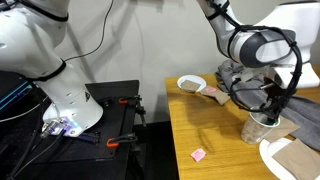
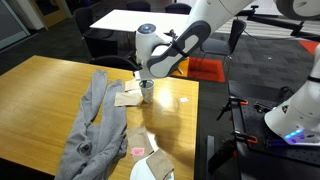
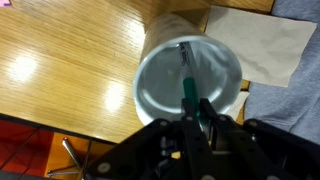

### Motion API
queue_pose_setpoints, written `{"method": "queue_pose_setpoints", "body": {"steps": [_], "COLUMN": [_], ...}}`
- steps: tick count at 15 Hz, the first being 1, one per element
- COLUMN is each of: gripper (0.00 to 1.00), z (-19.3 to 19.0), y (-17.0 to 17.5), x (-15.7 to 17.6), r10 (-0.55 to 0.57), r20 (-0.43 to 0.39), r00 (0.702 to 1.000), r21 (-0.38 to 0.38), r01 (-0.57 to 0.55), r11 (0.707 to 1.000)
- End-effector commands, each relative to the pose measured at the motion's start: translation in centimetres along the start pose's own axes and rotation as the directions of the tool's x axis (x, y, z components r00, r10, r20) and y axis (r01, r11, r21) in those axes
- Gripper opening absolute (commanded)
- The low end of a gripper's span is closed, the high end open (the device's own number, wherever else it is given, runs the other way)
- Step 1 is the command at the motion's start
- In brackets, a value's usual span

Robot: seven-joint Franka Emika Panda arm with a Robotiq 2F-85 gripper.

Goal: Pick the pen from the cup and put it on the table

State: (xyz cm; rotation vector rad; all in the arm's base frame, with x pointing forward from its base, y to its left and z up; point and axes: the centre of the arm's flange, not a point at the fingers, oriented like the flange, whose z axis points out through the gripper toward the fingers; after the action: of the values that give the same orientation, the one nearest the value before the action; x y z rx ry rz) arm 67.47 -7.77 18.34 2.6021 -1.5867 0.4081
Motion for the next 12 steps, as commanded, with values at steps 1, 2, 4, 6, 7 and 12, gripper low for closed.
{"method": "queue_pose_setpoints", "body": {"steps": [1,2,4,6,7,12], "gripper": [0.03,0.03,0.03,0.03,0.03,0.03], "z": [-2.3,-2.8,-3.9,-5.4,-6.2,-11.6], "y": [-0.3,-0.3,-0.2,-0.1,0.1,1.2], "x": [-0.5,-0.7,-0.9,-0.9,-0.8,0.6], "r10": [0.005,-0.003,-0.018,-0.028,-0.035,-0.090], "r20": [-0.014,-0.014,-0.018,-0.033,-0.042,-0.084], "r00": [1.000,1.000,1.000,0.999,0.999,0.992], "r21": [-0.019,-0.023,-0.030,-0.041,-0.043,-0.074], "r01": [-0.005,0.002,0.017,0.026,0.033,0.084], "r11": [1.000,1.000,0.999,0.999,0.999,0.994]}}
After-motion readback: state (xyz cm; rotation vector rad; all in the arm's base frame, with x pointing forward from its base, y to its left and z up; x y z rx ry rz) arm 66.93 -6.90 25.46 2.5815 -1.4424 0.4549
